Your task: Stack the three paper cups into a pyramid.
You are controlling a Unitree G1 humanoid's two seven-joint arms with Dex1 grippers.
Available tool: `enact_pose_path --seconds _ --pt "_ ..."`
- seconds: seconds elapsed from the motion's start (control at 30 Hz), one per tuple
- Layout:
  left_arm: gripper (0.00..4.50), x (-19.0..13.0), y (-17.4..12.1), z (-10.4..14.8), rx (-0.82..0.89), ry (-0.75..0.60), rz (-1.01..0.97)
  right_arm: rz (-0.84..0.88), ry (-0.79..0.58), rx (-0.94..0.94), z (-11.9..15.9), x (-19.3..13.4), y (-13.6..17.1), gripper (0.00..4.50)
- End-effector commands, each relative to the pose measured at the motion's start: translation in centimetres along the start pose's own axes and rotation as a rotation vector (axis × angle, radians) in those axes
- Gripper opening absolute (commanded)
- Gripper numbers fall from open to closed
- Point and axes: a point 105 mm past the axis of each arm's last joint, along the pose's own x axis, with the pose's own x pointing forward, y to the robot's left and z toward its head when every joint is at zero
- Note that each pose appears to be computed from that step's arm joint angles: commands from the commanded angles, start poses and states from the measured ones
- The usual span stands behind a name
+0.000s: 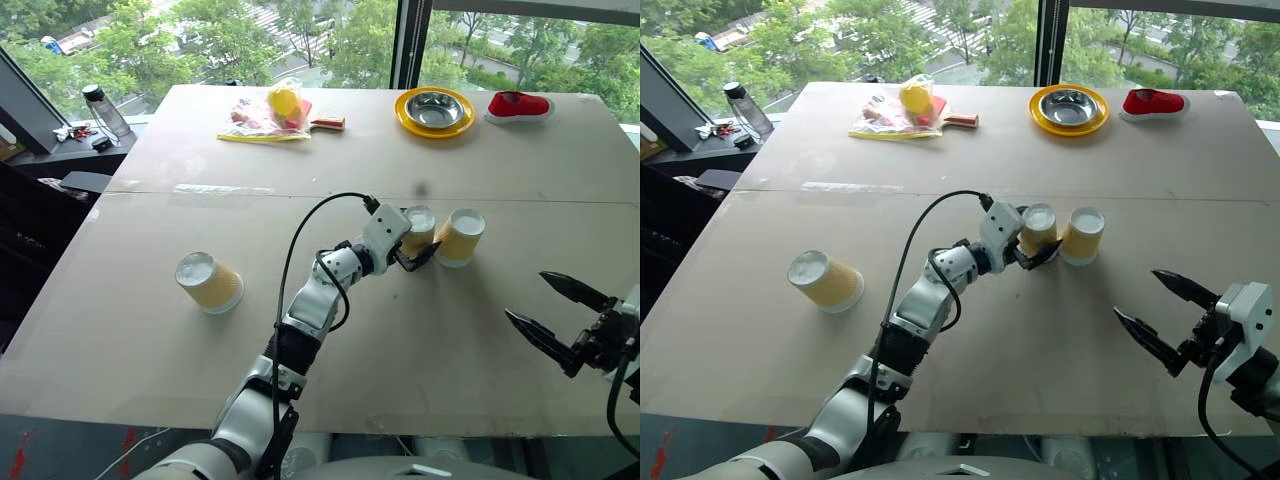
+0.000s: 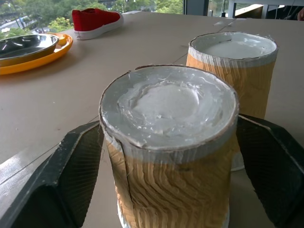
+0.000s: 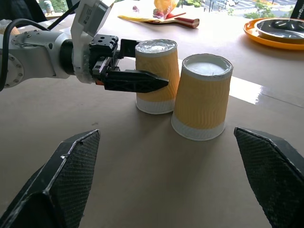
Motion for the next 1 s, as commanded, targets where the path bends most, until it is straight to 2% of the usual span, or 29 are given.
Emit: enact_pose_path --seconds 0.03,0.27,0.37,0.6,0.7,0.83,0.97,1.0 --pt "4.45 -0.4 0.1 1.4 0.072 -0.046 0.008 0.003 -0.025 -0.036 0.7 -0.2 -0.1 4.5" --pt "4.45 -2.8 1.5 3.3 0.183 -0.081 0.057 0.014 -0.028 -0.038 0.8 0.0 0.0 4.5" --pt "4.45 -4.4 0.9 5.5 0.209 -0.172 0.025 0.021 -0.027 -0.037 0.8 0.0 0.0 4.5" --pt "4.45 -6.6 0.4 7.0 0.216 -0.206 0.0 0.05 -0.024 -0.037 0.8 0.7 -0.1 4.5" --pt "4.45 -8.0 1.8 7.3 0.194 -0.18 0.071 0.069 -0.035 -0.039 0.9 1.0 0.0 4.5" --pt "4.45 -11.5 4.6 7.2 0.151 -0.106 0.269 0.156 -0.107 -0.024 1.8 1.4 0.7 4.5" --pt "4.45 -14.6 4.8 8.2 0.187 -0.142 0.45 0.239 -0.145 0.005 2.1 1.7 1.0 4.5" --pt "4.45 -15.3 4.8 8.7 0.151 -0.17 0.496 0.258 -0.148 0.008 2.1 1.9 1.0 4.5"
